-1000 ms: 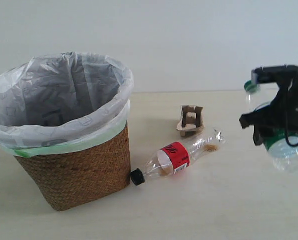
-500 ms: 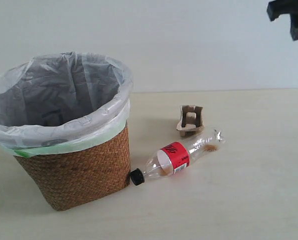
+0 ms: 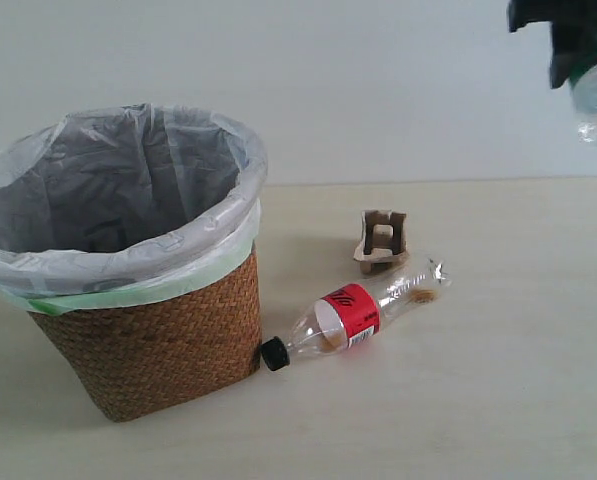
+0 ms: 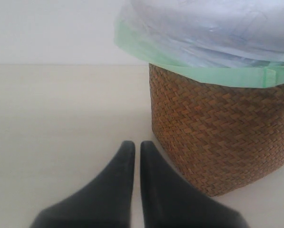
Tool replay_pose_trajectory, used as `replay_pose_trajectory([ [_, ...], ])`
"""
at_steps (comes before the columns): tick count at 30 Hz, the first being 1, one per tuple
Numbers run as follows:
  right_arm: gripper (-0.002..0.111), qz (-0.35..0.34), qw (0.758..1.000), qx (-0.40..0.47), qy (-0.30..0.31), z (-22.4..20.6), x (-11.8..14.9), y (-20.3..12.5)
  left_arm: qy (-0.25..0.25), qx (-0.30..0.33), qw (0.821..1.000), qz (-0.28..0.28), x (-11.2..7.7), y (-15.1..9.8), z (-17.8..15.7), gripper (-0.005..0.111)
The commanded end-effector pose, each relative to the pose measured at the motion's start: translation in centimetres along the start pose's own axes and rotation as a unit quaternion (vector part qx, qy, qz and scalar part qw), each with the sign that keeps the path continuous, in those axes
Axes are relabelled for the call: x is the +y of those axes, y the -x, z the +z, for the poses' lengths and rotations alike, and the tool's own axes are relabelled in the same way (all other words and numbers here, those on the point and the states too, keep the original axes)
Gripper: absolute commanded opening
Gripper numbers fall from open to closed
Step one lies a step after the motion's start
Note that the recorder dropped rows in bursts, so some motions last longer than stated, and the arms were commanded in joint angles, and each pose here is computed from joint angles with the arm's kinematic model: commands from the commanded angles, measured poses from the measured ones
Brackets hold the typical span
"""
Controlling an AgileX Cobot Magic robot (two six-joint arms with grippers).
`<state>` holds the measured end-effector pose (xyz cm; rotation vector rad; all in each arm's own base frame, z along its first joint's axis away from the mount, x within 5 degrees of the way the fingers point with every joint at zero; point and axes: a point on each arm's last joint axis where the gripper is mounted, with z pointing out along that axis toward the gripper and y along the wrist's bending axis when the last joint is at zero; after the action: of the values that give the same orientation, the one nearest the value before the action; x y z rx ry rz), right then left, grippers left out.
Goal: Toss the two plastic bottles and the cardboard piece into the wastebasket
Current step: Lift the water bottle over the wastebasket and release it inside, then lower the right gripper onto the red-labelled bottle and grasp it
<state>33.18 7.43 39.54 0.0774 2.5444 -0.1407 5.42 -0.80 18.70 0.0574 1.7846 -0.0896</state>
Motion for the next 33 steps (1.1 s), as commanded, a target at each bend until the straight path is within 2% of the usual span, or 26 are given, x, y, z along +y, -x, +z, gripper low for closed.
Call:
replay_pose_trajectory([
  [1, 0.000, -0.001, 0.988, 0.024, 0.154, -0.2, 5.8, -0.9, -0.004, -0.002, 1.000, 0.001, 0.0, -0.1, 0.0, 0.004],
  [3, 0.004, -0.015, 0.961, -0.006, 0.275, -1.8, 9.7, -0.9, -0.004, -0.002, 1.000, 0.001, 0.0, -0.1, 0.0, 0.004],
  [4, 0.009, -0.013, 0.944, -0.022, 0.329, -2.8, 11.2, -0.8, -0.004, -0.002, 1.000, 0.001, 0.0, -0.1, 0.0, 0.004],
  [5, 0.019, -0.007, 0.922, -0.031, 0.386, -3.9, 12.8, -0.8, -0.004, -0.002, 1.000, 0.001, 0.0, -0.1, 0.0, 0.004],
  [7, 0.049, 0.013, 0.877, -0.042, 0.479, -6.1, 15.6, -0.8, -0.004, -0.002, 1.000, 0.001, 0.0, -0.1, 0.0, 0.004],
  [8, 0.072, 0.013, 0.863, -0.055, 0.503, -6.8, 16.6, -0.7, -0.004, -0.002, 1.000, 0.001, 0.0, -0.1, 0.0, 0.004],
  [9, 0.095, 0.006, 0.857, -0.065, 0.511, -7.2, 17.4, -0.7, -0.004, -0.002, 1.000, 0.001, 0.0, -0.1, 0.0, 0.004],
  [10, 0.104, 0.000, 0.856, -0.065, 0.514, -7.1, 18.1, -0.8, -0.004, -0.002, 1.000, 0.001, 0.0, -0.1, 0.0, 0.004],
  [14, 0.094, -0.012, 0.853, -0.043, 0.520, -6.9, 19.7, -0.9, -0.004, -0.002, 1.000, 0.001, 0.0, -0.1, 0.0, 0.004],
  [16, 0.093, -0.004, 0.856, -0.040, 0.516, -6.7, 19.8, -0.8, -0.004, -0.002, 1.000, 0.001, 0.0, -0.1, 0.0, 0.004],
  [20, 0.093, -0.032, 0.879, -0.036, 0.475, -5.9, 19.4, -1.1, -0.004, -0.002, 1.000, 0.001, 0.0, -0.1, 0.0, 0.004],
  [27, 0.093, -0.115, 0.932, 0.023, 0.344, -3.9, 17.6, -2.5, -0.004, -0.002, 1.000, 0.001, 0.0, -0.1, 0.0, 0.004],
  [29, 0.093, -0.123, 0.953, 0.048, 0.272, -3.1, 16.4, -2.8, -0.004, -0.002, 1.000, 0.001, 0.0, -0.1, 0.0, 0.004],
  [32, 0.093, -0.129, 0.974, 0.016, 0.188, -2.2, 15.1, -2.2, -0.004, -0.002, 1.000, 0.001, 0.0, -0.1, 0.0, 0.004],
  [33, 0.093, -0.134, 0.975, 0.013, 0.176, -2.2, 14.8, -2.3, -0.004, -0.002, 1.000, 0.001, 0.0, -0.1, 0.0, 0.004],
])
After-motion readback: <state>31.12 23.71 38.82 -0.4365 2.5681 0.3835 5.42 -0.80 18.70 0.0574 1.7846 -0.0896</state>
